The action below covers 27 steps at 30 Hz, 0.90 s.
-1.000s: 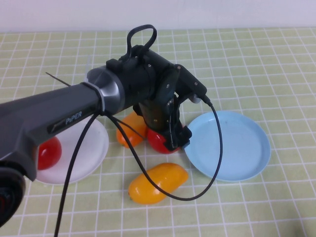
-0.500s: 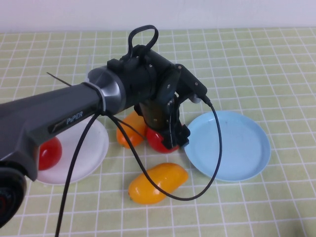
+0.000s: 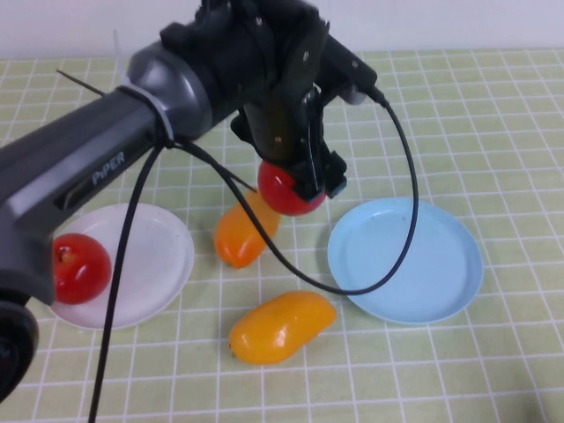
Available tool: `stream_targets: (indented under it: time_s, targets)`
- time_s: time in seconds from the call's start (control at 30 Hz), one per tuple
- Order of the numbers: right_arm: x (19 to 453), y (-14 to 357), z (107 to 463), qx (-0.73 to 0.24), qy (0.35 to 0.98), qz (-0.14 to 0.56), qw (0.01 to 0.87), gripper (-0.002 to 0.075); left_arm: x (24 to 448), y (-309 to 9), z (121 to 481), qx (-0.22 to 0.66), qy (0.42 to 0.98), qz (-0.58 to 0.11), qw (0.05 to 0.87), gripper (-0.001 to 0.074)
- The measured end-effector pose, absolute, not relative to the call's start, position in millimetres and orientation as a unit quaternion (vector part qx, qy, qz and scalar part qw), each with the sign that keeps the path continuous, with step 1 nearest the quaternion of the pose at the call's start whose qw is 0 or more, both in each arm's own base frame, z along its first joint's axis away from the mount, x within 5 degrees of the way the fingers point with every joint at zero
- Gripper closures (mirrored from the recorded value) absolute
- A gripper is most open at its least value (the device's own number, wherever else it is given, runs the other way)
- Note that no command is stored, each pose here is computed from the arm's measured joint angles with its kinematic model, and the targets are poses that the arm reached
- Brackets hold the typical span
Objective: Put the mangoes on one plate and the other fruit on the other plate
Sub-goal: Put one type of fruit in the left plate
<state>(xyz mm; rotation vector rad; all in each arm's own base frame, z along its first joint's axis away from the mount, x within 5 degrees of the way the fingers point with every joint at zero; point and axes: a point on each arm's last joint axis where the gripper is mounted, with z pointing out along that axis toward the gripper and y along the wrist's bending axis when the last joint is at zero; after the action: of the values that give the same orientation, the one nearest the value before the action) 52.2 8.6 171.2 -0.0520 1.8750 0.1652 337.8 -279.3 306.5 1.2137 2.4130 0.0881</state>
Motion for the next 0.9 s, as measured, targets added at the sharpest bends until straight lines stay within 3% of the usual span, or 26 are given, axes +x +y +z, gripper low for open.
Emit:
stream_targets:
  time_s: [0.57, 0.9]
  targets:
    - [52.2, 8.6, 171.2, -0.022, 0.805, 0.071, 0.589, 0.0742, 341.9, -271.1, 325.1, 0.405, 0.884, 0.053, 0.228, 0.0161]
    - [52.2, 8.6, 171.2, -0.022, 0.805, 0.071, 0.589, 0.0743, 360.4, -231.9, 341.3, 0.331, 0.909, 0.057, 0.245, 0.0162]
